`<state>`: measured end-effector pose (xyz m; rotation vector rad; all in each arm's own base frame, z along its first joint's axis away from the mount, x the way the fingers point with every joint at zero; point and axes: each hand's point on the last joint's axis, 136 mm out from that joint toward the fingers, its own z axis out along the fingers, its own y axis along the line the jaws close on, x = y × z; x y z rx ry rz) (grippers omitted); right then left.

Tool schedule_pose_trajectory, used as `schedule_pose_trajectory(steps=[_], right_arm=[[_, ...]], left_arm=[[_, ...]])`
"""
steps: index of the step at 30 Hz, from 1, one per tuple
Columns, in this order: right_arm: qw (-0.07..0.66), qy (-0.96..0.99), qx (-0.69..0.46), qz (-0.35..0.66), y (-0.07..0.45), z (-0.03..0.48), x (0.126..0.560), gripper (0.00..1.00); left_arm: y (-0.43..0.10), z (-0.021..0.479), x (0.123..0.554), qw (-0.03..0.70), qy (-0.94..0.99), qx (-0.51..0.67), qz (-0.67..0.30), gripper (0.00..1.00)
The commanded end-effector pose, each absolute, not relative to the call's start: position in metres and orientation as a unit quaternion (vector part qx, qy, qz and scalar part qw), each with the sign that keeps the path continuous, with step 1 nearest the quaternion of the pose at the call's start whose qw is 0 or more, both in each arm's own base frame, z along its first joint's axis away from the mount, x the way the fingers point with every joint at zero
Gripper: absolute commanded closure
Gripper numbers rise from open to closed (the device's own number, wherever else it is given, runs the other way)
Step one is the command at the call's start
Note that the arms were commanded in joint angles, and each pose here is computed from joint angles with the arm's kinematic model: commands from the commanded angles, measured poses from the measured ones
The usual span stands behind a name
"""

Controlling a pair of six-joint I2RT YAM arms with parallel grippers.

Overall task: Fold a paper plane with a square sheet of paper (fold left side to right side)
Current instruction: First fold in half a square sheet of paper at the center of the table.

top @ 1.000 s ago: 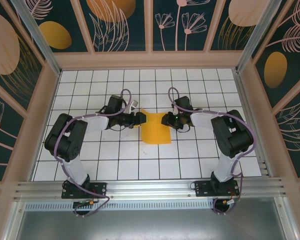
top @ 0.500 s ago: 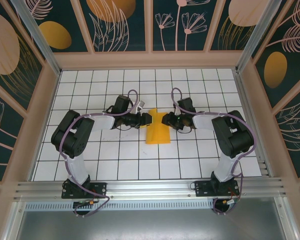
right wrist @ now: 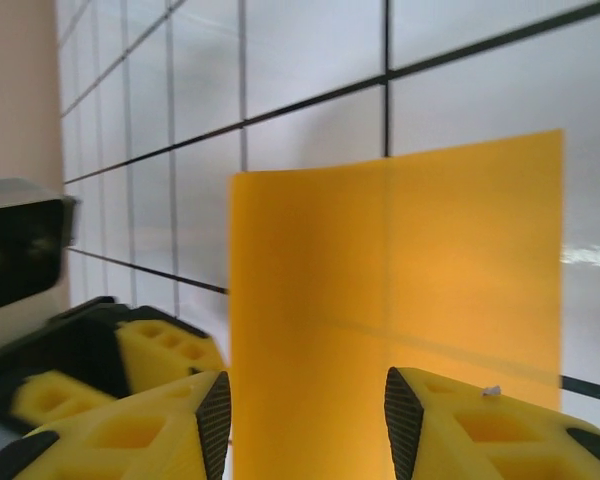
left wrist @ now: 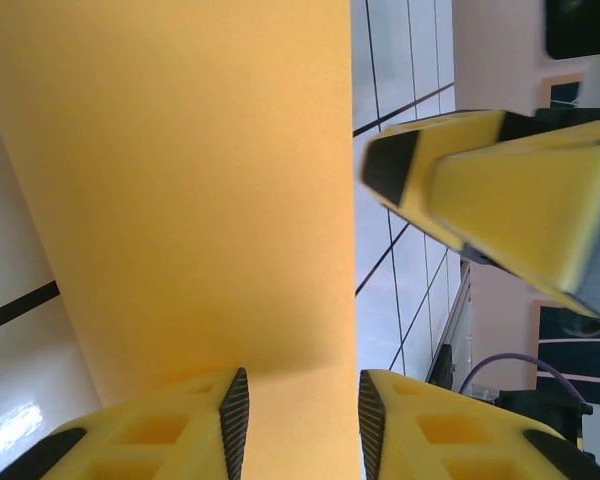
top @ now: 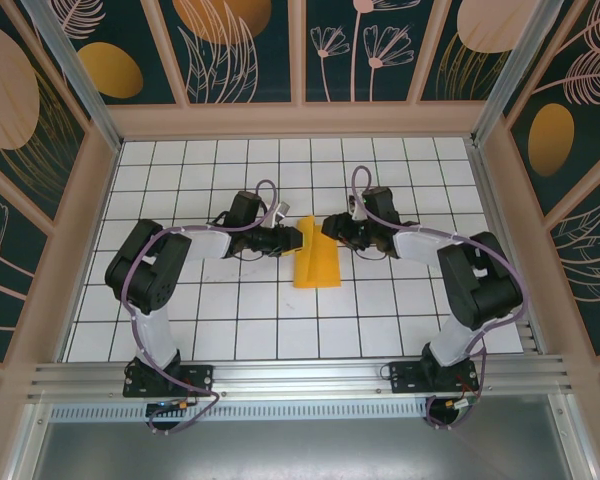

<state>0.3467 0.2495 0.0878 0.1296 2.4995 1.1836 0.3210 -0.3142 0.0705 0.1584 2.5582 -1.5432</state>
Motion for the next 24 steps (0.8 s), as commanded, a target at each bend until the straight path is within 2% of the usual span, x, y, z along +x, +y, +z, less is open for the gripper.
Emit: schedule_pose_trajectory(steps=[1, 7, 17, 22, 24], right_arm=[[0.186, 0.869, 0.033, 0.457, 0.261, 0.106, 0.337, 0.52], [0.164, 0.858, 0.043, 0.485, 0.274, 0.101, 0.319, 0.53], [0.141, 0.857, 0.042, 0.494, 0.288, 0.088, 0.31, 0.58], [0.14, 0.863, 0.041, 0.484, 0.287, 0.084, 0.311, 0.67], [0.138, 0.867, 0.041, 0.478, 0.286, 0.081, 0.31, 0.73]], left_arm=[[-0.318, 0.072, 0.329, 0.087, 0.851, 0.054, -0.516, 0.66], [-0.321, 0.076, 0.335, 0.093, 0.849, 0.055, -0.518, 0.7], [-0.322, 0.078, 0.338, 0.095, 0.848, 0.055, -0.518, 0.71], [-0.321, 0.077, 0.337, 0.093, 0.849, 0.055, -0.517, 0.71], [-0.321, 0.078, 0.337, 0.094, 0.849, 0.055, -0.517, 0.72]])
